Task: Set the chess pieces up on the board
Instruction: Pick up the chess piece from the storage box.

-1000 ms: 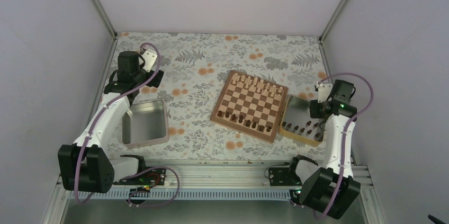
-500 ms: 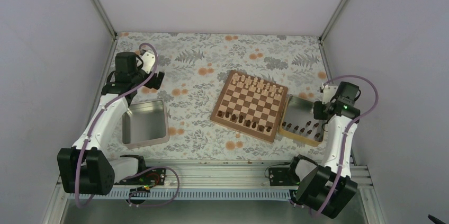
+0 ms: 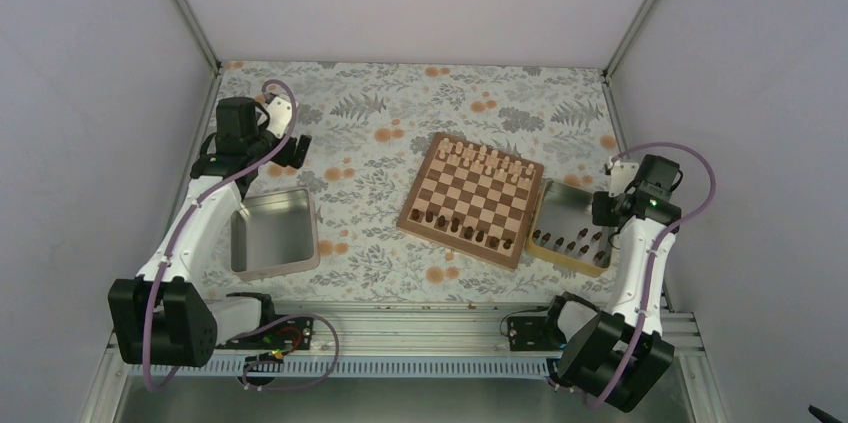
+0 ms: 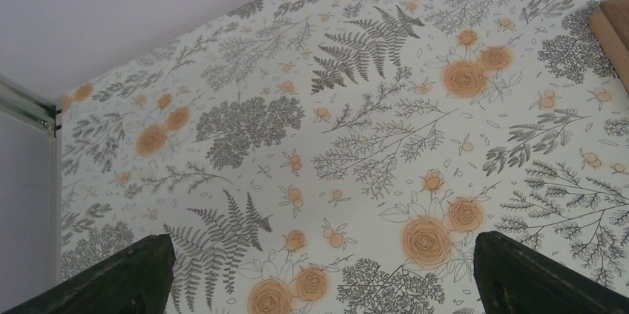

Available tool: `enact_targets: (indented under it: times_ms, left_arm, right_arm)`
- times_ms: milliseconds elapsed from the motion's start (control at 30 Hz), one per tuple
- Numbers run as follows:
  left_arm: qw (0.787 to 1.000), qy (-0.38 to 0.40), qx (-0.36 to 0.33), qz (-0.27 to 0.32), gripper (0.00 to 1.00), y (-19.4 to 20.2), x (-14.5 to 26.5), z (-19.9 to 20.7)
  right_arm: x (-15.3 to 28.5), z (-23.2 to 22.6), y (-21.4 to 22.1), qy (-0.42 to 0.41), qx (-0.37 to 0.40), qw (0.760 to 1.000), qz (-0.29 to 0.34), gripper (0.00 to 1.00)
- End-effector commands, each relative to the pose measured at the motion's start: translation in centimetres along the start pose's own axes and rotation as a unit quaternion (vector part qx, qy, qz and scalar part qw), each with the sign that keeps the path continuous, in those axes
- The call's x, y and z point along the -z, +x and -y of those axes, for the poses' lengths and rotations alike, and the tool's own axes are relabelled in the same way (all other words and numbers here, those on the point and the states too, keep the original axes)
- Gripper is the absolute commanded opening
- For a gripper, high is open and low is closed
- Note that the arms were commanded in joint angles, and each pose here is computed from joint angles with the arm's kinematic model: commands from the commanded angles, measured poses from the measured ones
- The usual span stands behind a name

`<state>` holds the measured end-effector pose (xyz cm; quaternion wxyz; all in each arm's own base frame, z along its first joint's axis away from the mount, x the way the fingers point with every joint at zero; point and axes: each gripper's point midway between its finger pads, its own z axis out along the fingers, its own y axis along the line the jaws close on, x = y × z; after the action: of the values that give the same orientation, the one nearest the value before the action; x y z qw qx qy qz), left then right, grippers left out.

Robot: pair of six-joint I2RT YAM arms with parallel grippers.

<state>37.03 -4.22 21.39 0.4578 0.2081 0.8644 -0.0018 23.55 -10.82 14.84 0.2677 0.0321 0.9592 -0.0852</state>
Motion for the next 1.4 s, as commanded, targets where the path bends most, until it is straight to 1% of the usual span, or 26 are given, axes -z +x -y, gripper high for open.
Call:
enact_targets:
  times_ms: [0,567,700,833,933,1067,1167,1233,1367]
  left_arm:
    - [1.0,0.006,0.005,0.015,1.0,-1.3,0.3,-0.1]
    - [0.999,0.006,0.001,0.044,1.0,-2.1,0.7,0.0]
    - [0.999,0.002,-0.001,0.05,1.0,-2.1,0.8,-0.1]
    - [0.999,0.012,-0.005,0.047,1.0,-1.7,0.1,0.3]
    - [0.999,0.016,-0.007,0.039,1.0,-1.6,-0.4,0.3]
    - [0.999,0.02,-0.008,0.031,1.0,-1.4,-0.8,0.2]
    - [0.999,0.024,-0.008,0.023,1.0,-1.1,-1.1,0.3]
    - [1.0,0.023,-0.008,0.015,1.0,-0.8,-1.4,0.2]
    - [1.0,0.011,-0.009,0.008,1.0,0.0,-1.5,-0.3]
  right_arm:
    - [-0.1,-0.4,0.4,-0.013,-0.002,1.0,-0.002,0.43]
    - [-0.3,-1.1,0.7,-0.035,0.01,0.999,-0.011,0.43]
    - [0.1,-1.3,1.6,-0.04,0.029,0.998,-0.034,0.45]
    - [1.1,-2.3,2.4,-0.069,0.069,0.993,-0.059,0.45]
    - [1.6,-1.8,2.9,-0.053,0.103,0.991,-0.072,0.45]
    - [0.9,-0.1,4.2,-0.003,0.141,0.985,-0.096,0.47]
    - [0.0,0.5,4.9,0.012,0.149,0.982,-0.111,0.48]
    - [-0.4,0.8,4.5,0.018,0.149,0.983,-0.105,0.5]
    - [-2.3,1.3,4.1,0.022,0.155,0.982,-0.106,0.49]
